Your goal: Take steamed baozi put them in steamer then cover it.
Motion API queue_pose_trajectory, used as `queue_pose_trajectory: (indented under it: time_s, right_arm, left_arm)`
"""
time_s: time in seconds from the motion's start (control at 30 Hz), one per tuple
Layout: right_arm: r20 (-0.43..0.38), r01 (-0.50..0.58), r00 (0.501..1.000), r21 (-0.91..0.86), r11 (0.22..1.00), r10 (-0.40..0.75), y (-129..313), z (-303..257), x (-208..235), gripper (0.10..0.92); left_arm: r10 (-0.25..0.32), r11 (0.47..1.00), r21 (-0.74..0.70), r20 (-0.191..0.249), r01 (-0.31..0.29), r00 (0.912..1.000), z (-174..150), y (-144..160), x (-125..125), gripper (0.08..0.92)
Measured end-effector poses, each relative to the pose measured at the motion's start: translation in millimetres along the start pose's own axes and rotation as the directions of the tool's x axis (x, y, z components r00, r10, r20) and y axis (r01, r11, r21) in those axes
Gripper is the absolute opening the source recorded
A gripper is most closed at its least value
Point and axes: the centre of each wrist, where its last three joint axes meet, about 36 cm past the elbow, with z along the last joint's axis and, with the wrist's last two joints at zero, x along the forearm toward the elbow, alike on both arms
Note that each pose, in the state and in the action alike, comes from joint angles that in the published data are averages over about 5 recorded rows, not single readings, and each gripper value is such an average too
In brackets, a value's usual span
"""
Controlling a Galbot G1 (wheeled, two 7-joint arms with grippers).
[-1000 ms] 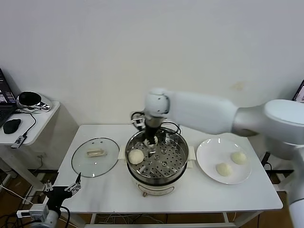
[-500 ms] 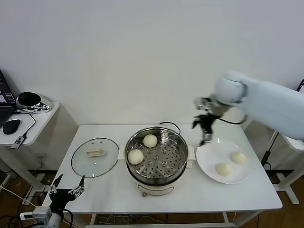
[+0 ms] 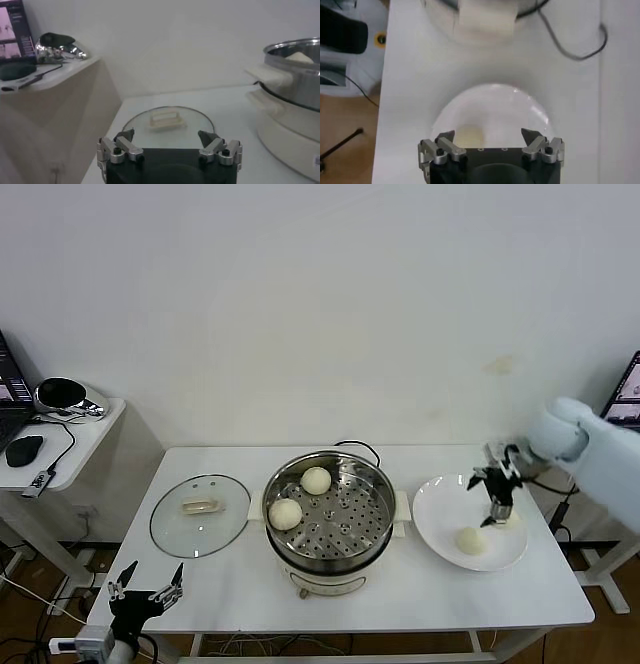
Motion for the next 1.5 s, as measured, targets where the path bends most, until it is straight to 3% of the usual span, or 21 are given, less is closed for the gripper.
queue_pose_trajectory:
  time_s: [0.63,1.23,1.5]
  right_arm:
    - [-0.044,0.065,0.997,0.013,0.998,-0.065,3.4,6.8,-77.8,0.823]
    - [-0.059,0.063,0.996,-0.001,0.998,-0.063,5.2,6.1,-106.3,0.823]
    - [-0.058,0.056,0.997,-0.013,0.998,-0.056,6.3,9.6,-108.0,0.699]
  left_arm:
    - [-0.002,1.000,-0.003,-0.030,0.002,0.9995,11.6,0.1,-7.0,0.823]
    - [-0.004,1.000,-0.008,-0.042,0.004,0.9991,15.9,3.2,-8.8,0.823]
    - [-0.003,1.000,-0.005,-0.042,0.003,0.9991,16.5,1.9,-9.4,0.823]
